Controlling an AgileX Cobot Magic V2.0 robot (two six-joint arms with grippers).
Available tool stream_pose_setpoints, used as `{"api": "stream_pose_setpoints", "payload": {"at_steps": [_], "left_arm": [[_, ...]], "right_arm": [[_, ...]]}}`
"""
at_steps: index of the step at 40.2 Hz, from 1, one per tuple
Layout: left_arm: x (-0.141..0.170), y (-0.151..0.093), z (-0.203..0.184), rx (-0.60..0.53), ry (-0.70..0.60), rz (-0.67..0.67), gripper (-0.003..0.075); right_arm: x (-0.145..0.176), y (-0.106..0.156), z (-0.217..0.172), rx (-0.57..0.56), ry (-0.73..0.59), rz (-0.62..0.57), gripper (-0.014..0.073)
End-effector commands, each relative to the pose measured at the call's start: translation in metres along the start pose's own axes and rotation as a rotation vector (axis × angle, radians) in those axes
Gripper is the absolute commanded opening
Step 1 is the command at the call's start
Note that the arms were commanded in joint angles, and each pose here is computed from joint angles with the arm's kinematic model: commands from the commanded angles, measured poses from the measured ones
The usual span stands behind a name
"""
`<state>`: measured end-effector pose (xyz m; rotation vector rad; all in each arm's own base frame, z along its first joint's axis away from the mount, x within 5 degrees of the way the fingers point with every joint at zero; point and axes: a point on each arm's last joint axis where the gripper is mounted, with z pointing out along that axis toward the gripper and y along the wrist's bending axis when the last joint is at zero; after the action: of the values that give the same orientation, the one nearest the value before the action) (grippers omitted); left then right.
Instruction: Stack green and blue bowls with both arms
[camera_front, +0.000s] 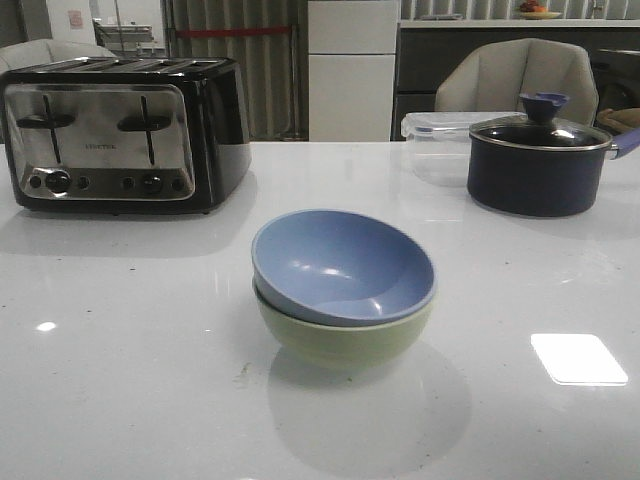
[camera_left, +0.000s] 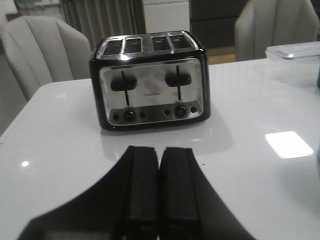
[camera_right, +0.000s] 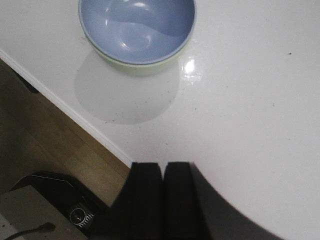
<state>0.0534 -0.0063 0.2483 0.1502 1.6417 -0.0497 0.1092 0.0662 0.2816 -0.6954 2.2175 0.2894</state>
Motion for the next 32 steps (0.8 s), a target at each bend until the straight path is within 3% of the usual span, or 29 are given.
{"api": "stream_pose_setpoints", "payload": {"at_steps": [1,11,32], "left_arm": [[0.004,0.001,-0.002,-0.044,-0.162,-0.024,0.0098],[0.038,0.003,0.003,-0.106,-0.174,-0.067,0.0098],[0.034,0.004,0.003,-0.127,-0.212,-0.069,0.0098]], "right_arm": [[-0.013,-0.001,-0.006,0.012,-0.093,0.009,0.0044],[-0.013,-0.001,-0.006,0.012,-0.093,0.009,0.0044],[-0.013,-0.001,-0.006,0.012,-0.093,0.009,0.0044]]}}
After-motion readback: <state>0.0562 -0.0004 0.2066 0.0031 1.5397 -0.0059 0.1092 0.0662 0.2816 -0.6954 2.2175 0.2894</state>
